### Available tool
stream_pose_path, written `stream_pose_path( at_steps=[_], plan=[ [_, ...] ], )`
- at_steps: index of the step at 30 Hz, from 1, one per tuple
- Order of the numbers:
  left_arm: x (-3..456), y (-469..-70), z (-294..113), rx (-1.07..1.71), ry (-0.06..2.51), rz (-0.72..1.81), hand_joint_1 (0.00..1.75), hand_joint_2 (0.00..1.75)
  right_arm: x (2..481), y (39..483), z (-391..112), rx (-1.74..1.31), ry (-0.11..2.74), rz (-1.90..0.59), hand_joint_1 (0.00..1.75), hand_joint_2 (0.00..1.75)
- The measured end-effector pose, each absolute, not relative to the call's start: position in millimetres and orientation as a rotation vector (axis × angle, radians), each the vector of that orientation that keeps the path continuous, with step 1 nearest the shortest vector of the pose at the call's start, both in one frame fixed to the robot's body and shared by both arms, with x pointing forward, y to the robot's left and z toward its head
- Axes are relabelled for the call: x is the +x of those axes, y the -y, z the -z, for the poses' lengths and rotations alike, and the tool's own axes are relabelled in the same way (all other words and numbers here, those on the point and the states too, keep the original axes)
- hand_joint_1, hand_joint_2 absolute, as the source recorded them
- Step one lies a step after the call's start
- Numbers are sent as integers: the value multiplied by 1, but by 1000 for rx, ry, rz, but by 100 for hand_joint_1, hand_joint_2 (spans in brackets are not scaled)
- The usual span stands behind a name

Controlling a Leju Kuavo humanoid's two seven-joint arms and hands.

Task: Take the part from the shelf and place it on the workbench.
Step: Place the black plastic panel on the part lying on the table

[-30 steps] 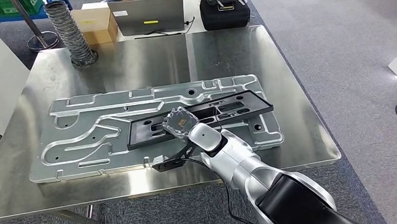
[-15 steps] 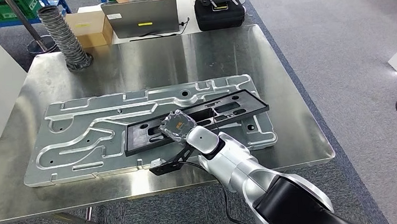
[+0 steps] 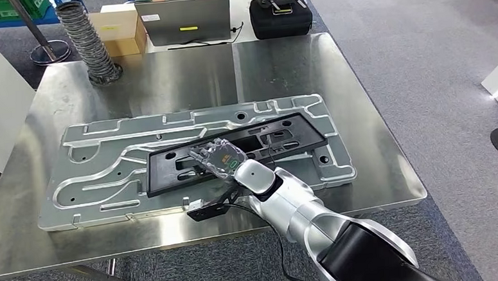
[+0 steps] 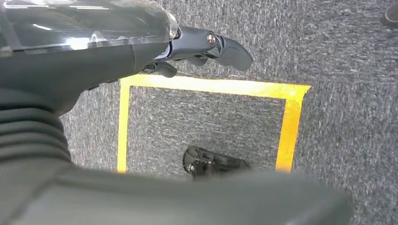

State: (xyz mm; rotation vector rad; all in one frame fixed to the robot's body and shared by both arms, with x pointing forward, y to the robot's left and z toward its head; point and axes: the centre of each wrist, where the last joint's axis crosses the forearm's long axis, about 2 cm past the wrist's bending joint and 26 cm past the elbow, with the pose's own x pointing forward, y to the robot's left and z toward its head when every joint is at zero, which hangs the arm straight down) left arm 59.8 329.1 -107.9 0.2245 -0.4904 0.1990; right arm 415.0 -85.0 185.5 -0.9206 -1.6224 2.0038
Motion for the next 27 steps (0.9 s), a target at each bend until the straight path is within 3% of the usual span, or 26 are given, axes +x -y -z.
stream_pose_path(
  at_steps=[15, 22, 27],
  plan=[
    [61, -328, 108, 206, 487, -197, 0, 0, 424, 86, -209, -793, 1929, -1772, 0, 0],
    [62, -326, 108, 199, 488, -199, 0, 0, 436, 97, -238, -530, 2220, -1397, 0, 0],
    [62, -325, 108, 198, 499, -223, 0, 0, 447, 141, -262, -517, 2431, -906, 0, 0]
  ],
)
